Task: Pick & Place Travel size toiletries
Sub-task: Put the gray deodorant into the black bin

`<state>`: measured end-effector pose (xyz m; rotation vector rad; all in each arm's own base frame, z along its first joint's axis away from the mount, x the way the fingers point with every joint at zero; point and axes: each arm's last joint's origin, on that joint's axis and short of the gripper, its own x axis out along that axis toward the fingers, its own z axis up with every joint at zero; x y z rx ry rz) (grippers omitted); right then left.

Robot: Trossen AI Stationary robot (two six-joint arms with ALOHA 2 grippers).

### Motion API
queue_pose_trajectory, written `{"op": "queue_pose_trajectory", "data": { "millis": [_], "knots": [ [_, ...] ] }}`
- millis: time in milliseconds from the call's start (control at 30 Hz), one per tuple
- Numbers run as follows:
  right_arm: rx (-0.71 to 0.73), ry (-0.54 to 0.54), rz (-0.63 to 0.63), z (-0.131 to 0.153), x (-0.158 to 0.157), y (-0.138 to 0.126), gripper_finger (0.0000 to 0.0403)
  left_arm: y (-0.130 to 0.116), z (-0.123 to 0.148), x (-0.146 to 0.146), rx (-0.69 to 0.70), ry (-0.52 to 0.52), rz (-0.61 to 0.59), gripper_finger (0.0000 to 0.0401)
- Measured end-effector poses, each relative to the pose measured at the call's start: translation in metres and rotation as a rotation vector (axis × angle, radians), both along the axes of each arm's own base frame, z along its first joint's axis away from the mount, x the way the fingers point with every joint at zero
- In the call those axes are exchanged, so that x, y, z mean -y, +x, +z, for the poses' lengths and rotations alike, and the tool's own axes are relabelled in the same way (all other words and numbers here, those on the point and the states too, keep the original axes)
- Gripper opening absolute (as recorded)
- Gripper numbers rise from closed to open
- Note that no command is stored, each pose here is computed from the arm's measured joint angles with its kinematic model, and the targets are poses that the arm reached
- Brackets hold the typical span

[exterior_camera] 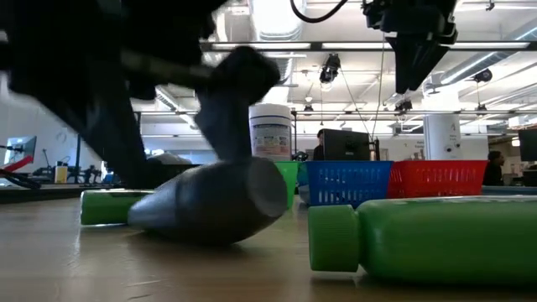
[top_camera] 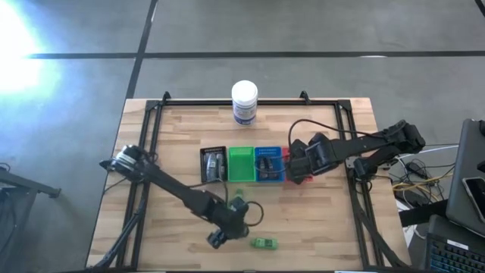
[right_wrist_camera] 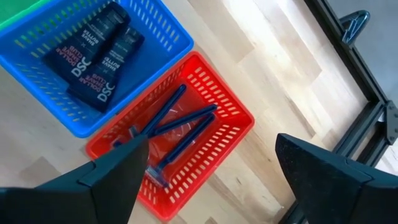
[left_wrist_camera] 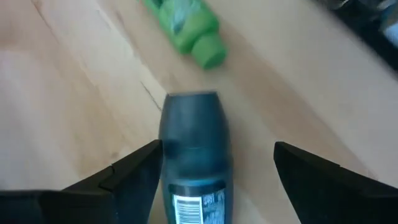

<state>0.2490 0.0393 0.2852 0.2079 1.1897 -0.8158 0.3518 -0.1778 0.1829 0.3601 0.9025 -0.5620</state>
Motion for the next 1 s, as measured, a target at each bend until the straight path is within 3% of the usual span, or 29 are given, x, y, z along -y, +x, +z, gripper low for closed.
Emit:
{"op": "queue_pose_trajectory", "data": {
  "millis": [233,433,533,667,800,867,933,1000],
  "knots": [
    [-0.011,-0.002,0.006,0.0,-0.006,-0.003,0.0327,0.011,-0.026,0.002,-0.069,0.019,0.107,0.0294],
    [-0.041,-0.014,-0.007,0.0,-0.01,-0.008,0.0318,0.007,-0.02,0.0,-0.111,0.008,0.157,0.021],
    [-0.043,-0.017,-0.016,0.0,-0.01,-0.009,0.0315,0.005,-0.003,-0.005,-0.137,-0.044,0.265,0.021],
    [-0.042,-0.019,-0.028,0.0,-0.009,-0.01,0.0313,0.0,0.047,-0.026,-0.115,-0.139,0.641,0.021],
    [-0.02,-0.035,-0.078,0.001,-0.009,-0.011,0.0321,-0.023,0.097,-0.073,0.025,-0.27,1.267,0.021],
    [-0.001,-0.048,-0.1,0.001,-0.008,-0.011,0.0327,-0.038,0.108,-0.105,0.086,-0.372,1.535,0.021],
    [0.012,-0.062,-0.112,0.001,-0.008,-0.011,0.0333,-0.051,0.108,-0.131,0.144,-0.461,1.698,0.021],
    [0.017,-0.067,-0.116,0.001,-0.008,-0.011,0.0338,-0.059,0.101,-0.152,0.174,-0.555,1.77,0.021]
  ]
}}
